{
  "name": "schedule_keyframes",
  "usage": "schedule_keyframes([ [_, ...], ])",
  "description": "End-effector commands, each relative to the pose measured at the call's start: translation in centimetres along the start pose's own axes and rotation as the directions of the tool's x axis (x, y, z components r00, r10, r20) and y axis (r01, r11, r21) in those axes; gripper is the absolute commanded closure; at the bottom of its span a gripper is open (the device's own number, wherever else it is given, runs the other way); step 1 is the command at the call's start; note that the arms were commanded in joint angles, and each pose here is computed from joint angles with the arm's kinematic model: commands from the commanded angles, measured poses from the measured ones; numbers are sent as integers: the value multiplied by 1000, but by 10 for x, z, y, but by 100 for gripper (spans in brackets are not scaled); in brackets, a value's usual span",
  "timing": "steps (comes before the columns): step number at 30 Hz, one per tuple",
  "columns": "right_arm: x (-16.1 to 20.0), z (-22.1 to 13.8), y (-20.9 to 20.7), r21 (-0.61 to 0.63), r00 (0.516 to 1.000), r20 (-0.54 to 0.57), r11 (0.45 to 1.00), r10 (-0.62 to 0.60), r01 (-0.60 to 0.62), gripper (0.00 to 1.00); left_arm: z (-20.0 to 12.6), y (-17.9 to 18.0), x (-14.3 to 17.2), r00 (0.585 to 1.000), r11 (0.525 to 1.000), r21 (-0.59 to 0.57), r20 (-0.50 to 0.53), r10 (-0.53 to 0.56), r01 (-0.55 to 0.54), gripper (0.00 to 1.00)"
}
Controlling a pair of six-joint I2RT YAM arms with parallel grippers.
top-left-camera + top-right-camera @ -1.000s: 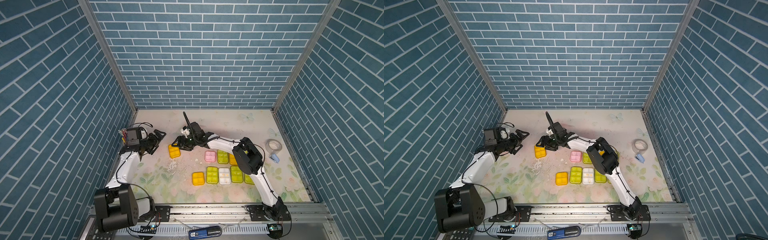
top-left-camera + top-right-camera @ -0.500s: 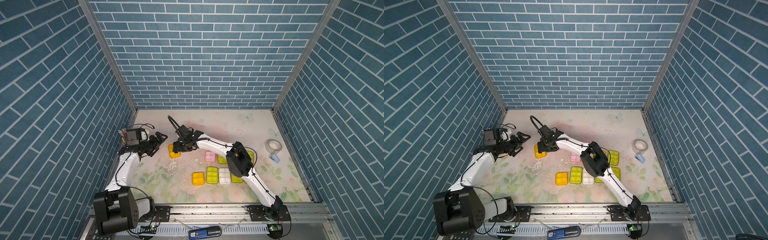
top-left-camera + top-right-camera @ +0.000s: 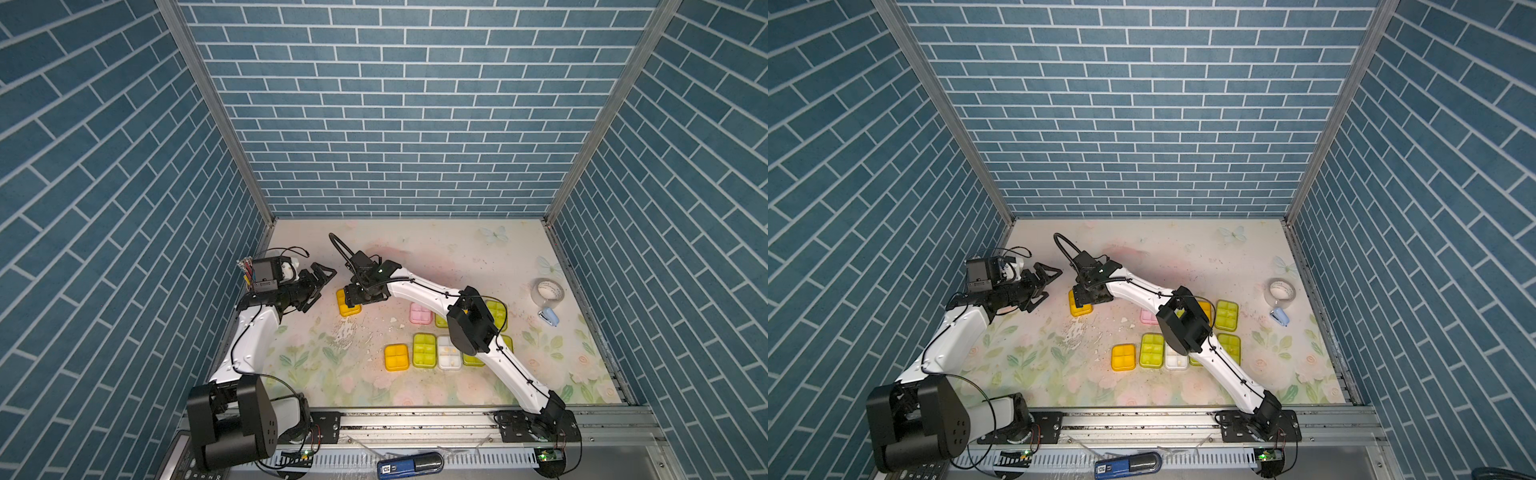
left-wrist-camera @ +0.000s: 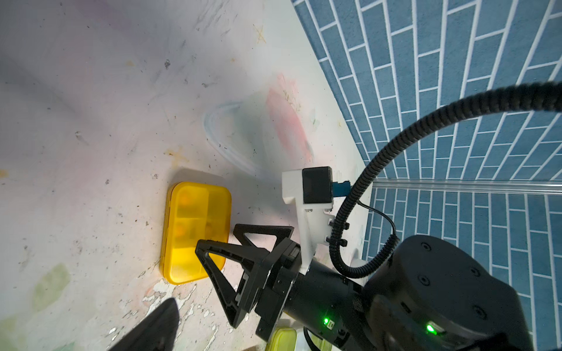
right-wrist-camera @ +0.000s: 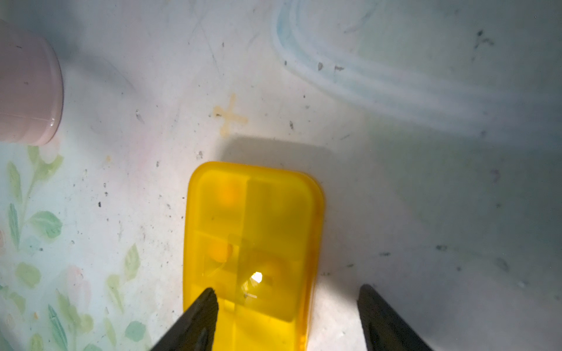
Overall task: Close pillboxes
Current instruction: Close the lid on the pillbox, then move the pillbox to the center of the board.
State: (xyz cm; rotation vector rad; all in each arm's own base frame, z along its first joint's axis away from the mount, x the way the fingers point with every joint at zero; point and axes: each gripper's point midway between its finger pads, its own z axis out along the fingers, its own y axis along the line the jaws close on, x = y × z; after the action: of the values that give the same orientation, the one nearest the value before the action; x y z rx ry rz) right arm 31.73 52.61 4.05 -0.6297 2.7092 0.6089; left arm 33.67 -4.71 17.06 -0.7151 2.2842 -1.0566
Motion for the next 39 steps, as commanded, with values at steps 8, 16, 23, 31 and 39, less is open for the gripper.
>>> schedule_keyframes([
  [8, 38, 21, -36, 187, 992, -117, 980, -50, 71, 27, -3, -2, 1, 1000, 1000, 23, 5, 3, -3, 0],
  [16, 48, 27, -42, 234, 986, -154, 967, -62, 97, 27, -3, -2, 2, 1000, 1000, 28, 3, 3, -3, 0],
  [23, 33, 17, -17, 169, 989, -103, 978, -103, 119, 20, -3, -1, 1, 1000, 1000, 26, 7, -5, 5, 0],
  [31, 21, 13, 5, 146, 983, -38, 972, -178, 182, 10, -11, 7, -10, 997, 999, 17, 63, -40, 39, 0],
  [39, 24, 27, 6, 193, 969, -30, 950, -245, 247, 8, -11, 8, -11, 997, 998, 34, 61, -56, 54, 1],
])
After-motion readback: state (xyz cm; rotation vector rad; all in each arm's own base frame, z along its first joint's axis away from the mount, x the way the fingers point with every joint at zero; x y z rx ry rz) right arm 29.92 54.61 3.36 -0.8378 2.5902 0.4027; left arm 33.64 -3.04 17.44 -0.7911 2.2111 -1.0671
